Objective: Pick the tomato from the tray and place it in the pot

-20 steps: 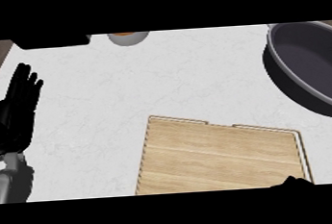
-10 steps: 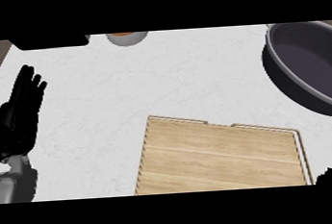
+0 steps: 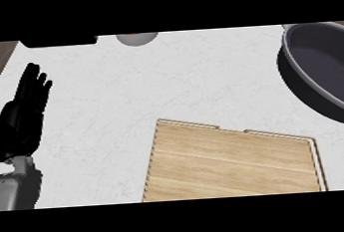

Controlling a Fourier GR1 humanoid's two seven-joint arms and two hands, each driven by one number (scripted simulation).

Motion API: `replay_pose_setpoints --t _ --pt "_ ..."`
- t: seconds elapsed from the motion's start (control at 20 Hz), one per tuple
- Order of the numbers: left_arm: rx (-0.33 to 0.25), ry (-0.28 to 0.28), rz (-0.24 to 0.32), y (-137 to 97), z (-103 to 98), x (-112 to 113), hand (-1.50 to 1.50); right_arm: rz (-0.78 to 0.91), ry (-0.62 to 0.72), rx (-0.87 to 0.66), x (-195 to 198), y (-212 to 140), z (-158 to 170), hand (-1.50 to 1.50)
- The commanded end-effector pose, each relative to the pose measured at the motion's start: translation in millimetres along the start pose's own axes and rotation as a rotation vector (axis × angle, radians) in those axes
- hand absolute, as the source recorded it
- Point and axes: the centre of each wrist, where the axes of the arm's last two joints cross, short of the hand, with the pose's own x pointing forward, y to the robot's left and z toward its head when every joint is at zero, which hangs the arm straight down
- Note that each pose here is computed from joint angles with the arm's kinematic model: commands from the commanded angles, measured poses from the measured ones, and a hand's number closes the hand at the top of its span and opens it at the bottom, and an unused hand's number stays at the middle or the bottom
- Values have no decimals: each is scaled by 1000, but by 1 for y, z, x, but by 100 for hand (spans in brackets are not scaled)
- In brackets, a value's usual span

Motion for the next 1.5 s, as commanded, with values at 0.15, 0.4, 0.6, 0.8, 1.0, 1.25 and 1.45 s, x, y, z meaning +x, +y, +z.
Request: replay_pose_setpoints --t 0.15,0.4,0.6,0.8,1.0,1.25,1.45 --pt "-19 3 -13 11 -7 0 0 -47 89 -57 -38 -26 -51 150" --pt "-19 -9 -5 -5 2 -11 0 -78 108 -42 -70 -24 -82 150" --pt "-29 1 11 -4 9 -9 0 -185 127 -100 -112 -19 -87 150" --pt "-43 -13 -2 -11 -3 4 0 320 122 -163 -116 -22 -85 150" --pt "-60 -15 13 -3 -7 11 0 369 166 -170 -147 -4 -111 150" --pt "-43 -12 7 -3 -16 13 0 378 169 -100 -176 32 -132 150" --pt "-48 -22 14 -20 -5 5 0 236 282 -53 -197 45 -129 150"
